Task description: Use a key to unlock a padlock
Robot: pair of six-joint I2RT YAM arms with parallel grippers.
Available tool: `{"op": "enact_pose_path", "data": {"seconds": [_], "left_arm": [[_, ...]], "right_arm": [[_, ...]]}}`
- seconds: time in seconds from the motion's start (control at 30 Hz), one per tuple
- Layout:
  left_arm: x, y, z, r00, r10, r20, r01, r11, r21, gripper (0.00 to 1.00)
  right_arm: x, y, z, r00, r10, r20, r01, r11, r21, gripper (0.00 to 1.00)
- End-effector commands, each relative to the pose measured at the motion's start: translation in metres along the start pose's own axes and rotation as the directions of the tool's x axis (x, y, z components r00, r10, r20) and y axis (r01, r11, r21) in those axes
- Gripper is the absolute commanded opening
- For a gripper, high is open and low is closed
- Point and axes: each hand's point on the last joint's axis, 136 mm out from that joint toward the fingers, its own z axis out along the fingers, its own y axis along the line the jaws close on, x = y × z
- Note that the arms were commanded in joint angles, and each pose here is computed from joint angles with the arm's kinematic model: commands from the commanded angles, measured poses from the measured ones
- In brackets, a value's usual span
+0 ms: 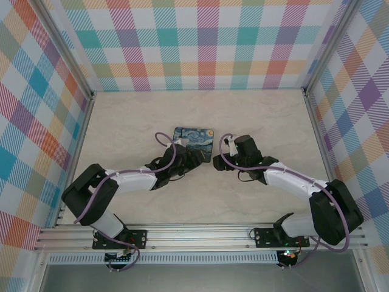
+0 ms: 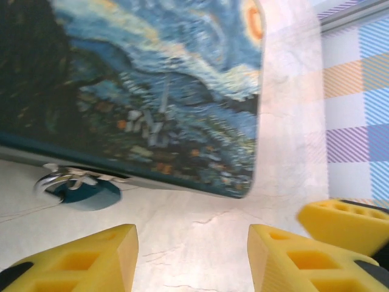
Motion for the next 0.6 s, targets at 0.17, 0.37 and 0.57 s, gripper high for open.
{"op": "enact_pose_path", "data": {"seconds": [0.17,0.37,0.57], "left_arm": [[-0.044,-0.024,-0.047,0.997,0.038,0.071,-0.042,0.998,0.056,0.57],[-0.072,0.004,-0.079,0.991,0.003,0.136,-0.005,1.0,0.017,0.63],[-0.085,0.035,-0.097,0.986,-0.047,0.159,0.049,0.999,-0.008,0.73]], "right_arm": [[-0.013,0.012,0.01,0.996,0.091,0.004,-0.09,0.988,-0.124,0.86],[-0.033,0.017,0.033,0.976,0.21,-0.05,-0.216,0.943,-0.254,0.96],[-0.048,0.017,0.055,0.972,0.224,-0.069,-0.234,0.932,-0.277,0.97]]}}
